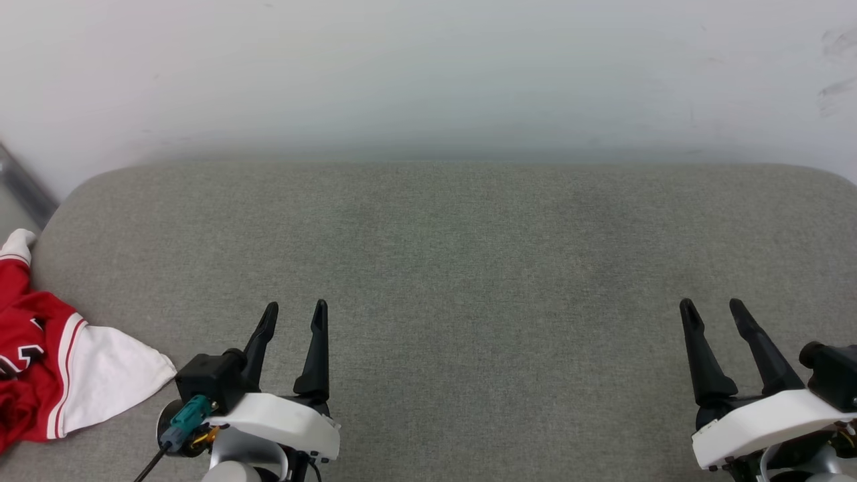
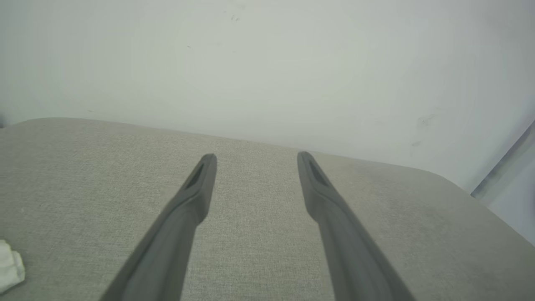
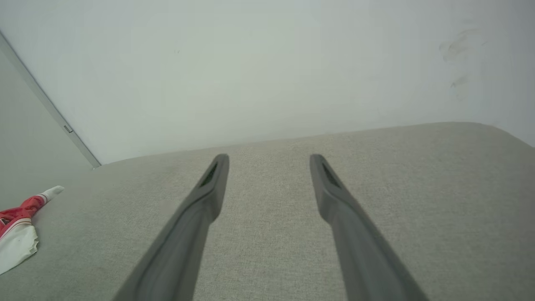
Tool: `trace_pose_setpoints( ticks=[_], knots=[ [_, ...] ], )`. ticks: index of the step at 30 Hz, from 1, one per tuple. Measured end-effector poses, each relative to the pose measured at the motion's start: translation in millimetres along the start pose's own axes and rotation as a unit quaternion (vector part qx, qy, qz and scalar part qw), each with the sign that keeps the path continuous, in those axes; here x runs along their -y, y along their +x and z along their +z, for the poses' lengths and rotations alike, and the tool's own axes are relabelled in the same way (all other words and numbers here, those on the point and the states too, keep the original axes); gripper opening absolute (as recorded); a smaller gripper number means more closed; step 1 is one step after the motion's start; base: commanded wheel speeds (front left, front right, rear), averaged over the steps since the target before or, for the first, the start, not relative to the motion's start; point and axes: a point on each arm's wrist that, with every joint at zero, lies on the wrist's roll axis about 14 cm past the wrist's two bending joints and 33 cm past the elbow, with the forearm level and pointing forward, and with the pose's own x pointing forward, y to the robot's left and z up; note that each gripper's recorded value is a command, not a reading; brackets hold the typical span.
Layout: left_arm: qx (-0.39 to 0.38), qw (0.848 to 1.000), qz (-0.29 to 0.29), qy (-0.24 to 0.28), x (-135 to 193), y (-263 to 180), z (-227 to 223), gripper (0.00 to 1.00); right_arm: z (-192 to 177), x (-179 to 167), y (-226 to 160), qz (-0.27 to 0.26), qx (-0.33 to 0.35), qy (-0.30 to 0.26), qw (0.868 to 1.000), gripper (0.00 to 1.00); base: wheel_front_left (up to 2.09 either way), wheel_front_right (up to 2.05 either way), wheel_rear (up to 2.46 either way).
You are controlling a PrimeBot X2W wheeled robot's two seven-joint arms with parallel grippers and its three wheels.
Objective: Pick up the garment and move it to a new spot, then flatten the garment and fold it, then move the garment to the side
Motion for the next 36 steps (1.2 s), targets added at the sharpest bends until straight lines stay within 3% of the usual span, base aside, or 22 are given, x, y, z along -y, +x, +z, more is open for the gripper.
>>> trace_pose_setpoints(
  ticks=[36],
  knots=[
    [0.003, 0.996, 0.002, 0.085, -0.5, -2.8, -10.3, 1.0, -2.7, 4.2, -3.7, -0.016, 0.001, -0.094, 0.995, 1.0, 0.0, 0.0, 0.0]
  ],
)
